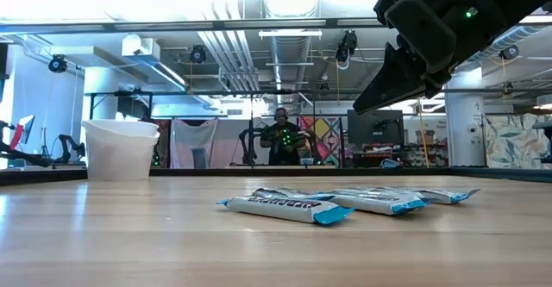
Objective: Sort candy by brand, put in halloween buckets
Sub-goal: Put the blue chocolate bar into the green bucket
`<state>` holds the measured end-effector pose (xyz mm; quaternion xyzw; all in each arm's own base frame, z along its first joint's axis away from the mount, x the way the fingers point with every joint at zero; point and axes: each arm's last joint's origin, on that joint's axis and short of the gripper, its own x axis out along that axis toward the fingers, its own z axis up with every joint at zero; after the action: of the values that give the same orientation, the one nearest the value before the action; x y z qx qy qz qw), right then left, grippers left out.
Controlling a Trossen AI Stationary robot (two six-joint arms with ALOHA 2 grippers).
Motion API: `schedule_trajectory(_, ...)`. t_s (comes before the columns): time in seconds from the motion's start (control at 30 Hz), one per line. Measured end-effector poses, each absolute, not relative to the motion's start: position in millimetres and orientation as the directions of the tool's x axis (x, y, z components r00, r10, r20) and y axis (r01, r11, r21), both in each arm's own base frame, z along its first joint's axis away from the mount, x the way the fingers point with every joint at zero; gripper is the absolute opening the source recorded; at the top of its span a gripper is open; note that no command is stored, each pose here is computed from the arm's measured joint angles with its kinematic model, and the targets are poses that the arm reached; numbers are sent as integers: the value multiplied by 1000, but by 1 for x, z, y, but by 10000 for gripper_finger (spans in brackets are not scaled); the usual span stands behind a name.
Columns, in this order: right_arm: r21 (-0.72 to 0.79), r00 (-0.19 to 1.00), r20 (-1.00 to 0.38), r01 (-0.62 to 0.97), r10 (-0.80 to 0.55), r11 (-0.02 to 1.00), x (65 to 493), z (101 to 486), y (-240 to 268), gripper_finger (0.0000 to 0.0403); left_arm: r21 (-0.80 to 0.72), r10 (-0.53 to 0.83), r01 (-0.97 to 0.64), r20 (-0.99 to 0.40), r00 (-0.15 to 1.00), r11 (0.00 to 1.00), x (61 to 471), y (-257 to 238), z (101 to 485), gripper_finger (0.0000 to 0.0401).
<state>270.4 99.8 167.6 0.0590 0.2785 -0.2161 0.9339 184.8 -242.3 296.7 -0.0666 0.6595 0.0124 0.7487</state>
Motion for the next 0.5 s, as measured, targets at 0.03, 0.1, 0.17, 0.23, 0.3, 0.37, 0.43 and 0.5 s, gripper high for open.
schedule_trajectory(0.03,-10,751,-546,437,-371,900,270,168,100,13,-49,-31,-83,-980,197,995,193,-237,301,247)
schedule_trajectory(0.1,-10,751,-546,437,-371,900,270,168,100,13,15,32,-62,-959,283,998,210,-224,305,247)
schedule_trajectory(0.17,-10,751,-546,437,-371,900,270,168,100,13,47,52,-23,-932,359,999,229,-213,304,247)
schedule_trajectory(0.23,-10,751,-546,437,-371,900,270,168,100,13,52,21,60,-903,430,997,250,-205,297,247)
schedule_trajectory(0.3,-10,751,-546,437,-371,900,270,168,100,13,53,-27,143,-862,506,988,270,-197,284,247)
schedule_trajectory(0.37,-10,751,-546,437,-371,900,270,168,100,13,53,-77,209,-821,566,976,288,-186,267,247)
schedule_trajectory(0.43,-10,751,-546,437,-371,900,270,168,100,13,64,-97,237,-785,612,969,301,-171,247,247)
schedule_trajectory(0.5,-10,751,-546,437,-371,900,270,168,100,13,59,-132,266,-754,643,962,309,-156,228,247)
